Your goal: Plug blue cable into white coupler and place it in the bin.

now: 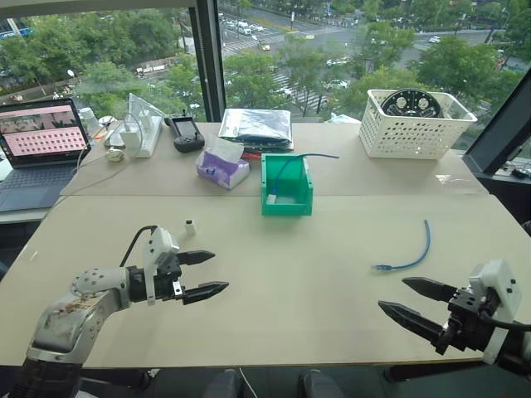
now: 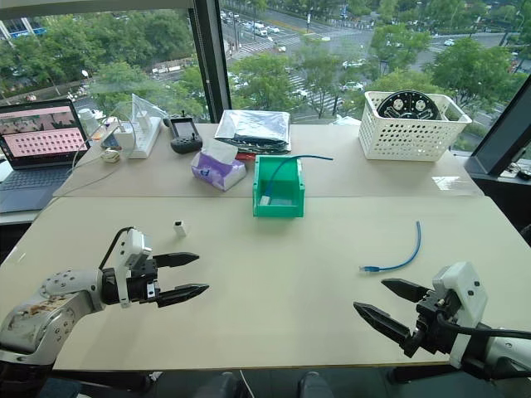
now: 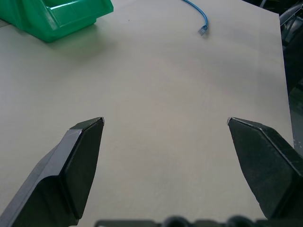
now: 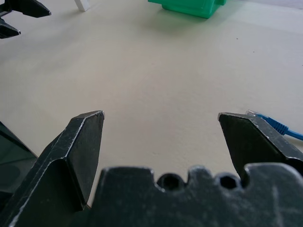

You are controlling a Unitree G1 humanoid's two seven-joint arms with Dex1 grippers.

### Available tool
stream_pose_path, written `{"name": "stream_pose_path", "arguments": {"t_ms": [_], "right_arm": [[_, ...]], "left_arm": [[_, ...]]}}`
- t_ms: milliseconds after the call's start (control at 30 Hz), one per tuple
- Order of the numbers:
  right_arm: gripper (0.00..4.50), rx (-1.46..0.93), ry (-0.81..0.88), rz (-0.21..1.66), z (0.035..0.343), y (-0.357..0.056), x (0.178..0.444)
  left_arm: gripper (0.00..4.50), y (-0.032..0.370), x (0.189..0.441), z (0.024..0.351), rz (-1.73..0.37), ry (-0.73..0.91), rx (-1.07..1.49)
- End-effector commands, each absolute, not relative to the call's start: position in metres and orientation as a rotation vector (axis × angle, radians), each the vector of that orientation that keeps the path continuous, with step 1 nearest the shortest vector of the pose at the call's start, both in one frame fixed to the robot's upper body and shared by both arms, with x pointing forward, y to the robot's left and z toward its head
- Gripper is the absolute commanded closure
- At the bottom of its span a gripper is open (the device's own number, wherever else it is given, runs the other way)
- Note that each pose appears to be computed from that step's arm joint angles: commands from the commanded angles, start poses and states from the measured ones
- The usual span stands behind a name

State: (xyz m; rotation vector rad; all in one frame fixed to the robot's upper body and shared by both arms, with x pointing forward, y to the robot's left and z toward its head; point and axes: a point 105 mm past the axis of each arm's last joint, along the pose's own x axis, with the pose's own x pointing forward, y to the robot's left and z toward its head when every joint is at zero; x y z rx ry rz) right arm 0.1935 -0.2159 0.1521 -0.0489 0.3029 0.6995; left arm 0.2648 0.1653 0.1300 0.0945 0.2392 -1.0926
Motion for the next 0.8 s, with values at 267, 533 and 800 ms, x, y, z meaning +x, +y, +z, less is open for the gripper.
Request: {"name": "stream_pose_path", "arguments": {"t_ms": [267, 533, 800], "right_arm": [[0.03, -0.385, 0.346, 0.764, 0.165, -0.261, 0.269], [0.03, -0.463, 0.431, 0.845, 0.137, -0.281, 0.296], [0.03, -0.466, 0.452, 0.92, 0.114, -0.272, 0.318]], "left_arm": [[0.0, 0.115, 0.285, 0.216, -1.434, 0.087, 0.189], [0.0, 0.109, 0.29, 0.199, -1.38, 0.169, 0.264], [0.0, 0.094, 0.287, 0.197, -1.366, 0.142, 0.259]]}}
